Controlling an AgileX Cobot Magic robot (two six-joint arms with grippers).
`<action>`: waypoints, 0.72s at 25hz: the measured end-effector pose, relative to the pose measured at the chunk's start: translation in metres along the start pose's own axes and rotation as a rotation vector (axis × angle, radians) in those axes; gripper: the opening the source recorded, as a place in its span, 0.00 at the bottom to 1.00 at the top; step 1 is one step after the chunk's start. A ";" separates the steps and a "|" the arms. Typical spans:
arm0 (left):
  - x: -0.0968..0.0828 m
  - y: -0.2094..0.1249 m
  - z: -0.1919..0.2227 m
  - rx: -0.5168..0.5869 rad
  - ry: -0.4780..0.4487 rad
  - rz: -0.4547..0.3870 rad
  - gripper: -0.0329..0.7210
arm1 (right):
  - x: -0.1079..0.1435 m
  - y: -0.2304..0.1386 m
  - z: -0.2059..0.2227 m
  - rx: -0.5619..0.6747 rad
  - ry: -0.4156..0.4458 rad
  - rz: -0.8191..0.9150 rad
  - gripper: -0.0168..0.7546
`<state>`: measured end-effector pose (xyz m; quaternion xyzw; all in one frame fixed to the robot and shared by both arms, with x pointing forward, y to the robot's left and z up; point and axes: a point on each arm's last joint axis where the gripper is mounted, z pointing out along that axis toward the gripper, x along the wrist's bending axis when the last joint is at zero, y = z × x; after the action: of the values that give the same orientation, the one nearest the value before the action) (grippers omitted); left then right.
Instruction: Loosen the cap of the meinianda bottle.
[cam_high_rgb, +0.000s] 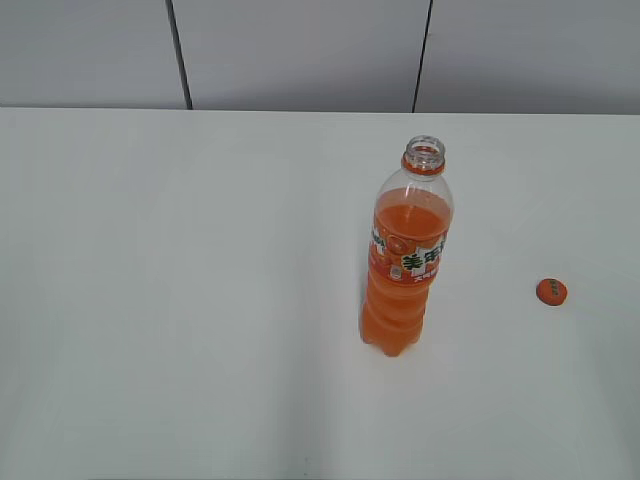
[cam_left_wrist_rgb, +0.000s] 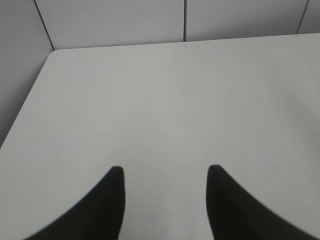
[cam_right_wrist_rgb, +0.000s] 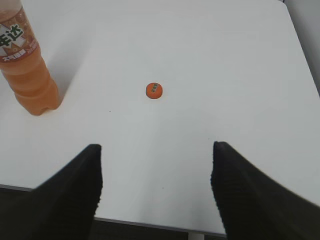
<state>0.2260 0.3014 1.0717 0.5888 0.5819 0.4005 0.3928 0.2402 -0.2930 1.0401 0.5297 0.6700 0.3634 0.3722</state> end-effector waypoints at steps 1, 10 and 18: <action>0.000 0.000 0.000 0.000 0.000 0.000 0.48 | 0.000 0.000 0.000 0.000 0.000 0.000 0.69; 0.000 0.000 0.000 0.000 0.000 0.000 0.47 | 0.000 0.000 0.000 0.000 0.000 0.000 0.69; 0.000 0.000 0.000 0.000 0.000 0.000 0.44 | 0.000 0.000 0.000 0.000 0.000 0.000 0.69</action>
<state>0.2260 0.3014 1.0717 0.5888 0.5819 0.4005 0.3928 0.2402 -0.2930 1.0401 0.5297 0.6700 0.3634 0.3722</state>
